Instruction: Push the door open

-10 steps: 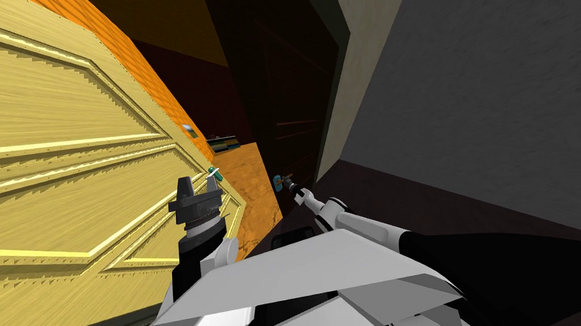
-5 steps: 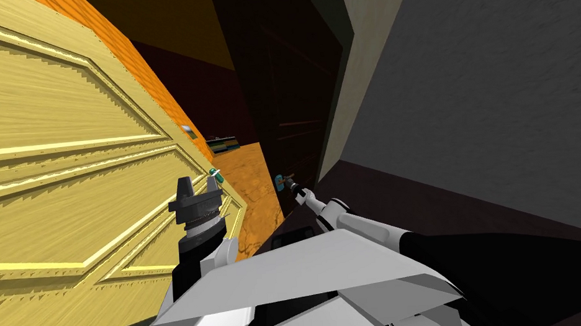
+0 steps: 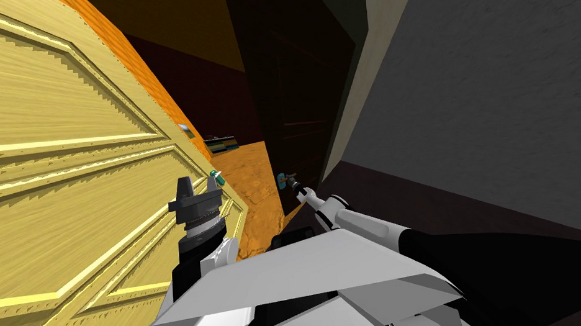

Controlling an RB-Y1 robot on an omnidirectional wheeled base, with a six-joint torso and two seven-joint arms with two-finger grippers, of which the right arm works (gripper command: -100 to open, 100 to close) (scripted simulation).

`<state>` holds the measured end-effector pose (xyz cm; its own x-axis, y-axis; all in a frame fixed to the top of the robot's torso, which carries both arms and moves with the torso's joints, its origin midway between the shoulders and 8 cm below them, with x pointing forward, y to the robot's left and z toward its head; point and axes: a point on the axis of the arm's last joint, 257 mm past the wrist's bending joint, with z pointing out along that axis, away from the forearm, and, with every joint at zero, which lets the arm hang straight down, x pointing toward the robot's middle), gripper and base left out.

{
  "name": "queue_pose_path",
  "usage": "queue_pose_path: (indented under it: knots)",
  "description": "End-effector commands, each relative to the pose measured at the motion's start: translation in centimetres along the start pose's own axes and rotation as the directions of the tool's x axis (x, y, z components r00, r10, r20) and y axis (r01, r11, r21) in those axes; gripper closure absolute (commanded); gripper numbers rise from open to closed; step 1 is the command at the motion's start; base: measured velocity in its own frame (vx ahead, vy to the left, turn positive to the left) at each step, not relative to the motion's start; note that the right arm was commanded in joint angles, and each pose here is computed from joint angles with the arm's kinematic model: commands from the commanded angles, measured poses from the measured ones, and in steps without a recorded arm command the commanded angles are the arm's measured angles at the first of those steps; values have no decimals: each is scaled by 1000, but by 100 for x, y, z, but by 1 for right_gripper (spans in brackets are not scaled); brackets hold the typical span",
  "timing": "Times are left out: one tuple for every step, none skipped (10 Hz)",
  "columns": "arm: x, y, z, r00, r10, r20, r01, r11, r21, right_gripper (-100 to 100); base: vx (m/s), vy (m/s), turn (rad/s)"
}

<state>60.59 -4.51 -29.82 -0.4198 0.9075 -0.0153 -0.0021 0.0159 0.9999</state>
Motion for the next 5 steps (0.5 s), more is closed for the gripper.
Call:
queue_pose_path:
  knots:
    - [-204, -122, -100, 999, -10, 33, 9, 1000, 29, 100, 118, 125, -33]
    - [-215, -181, -125, 999, -9, 35, 8, 999, 43, 100, 63, 77, -20]
    - [-256, -305, -170, 999, -21, 33, 19, 997, 71, 100, 17, 20, 17]
    - [-197, -82, -84, 999, -10, 31, 9, 1000, 21, 100, -12, -9, -7]
    - [-335, 47, -59, 998, -13, 57, 14, 1000, -6, 100, 48, 94, -77]
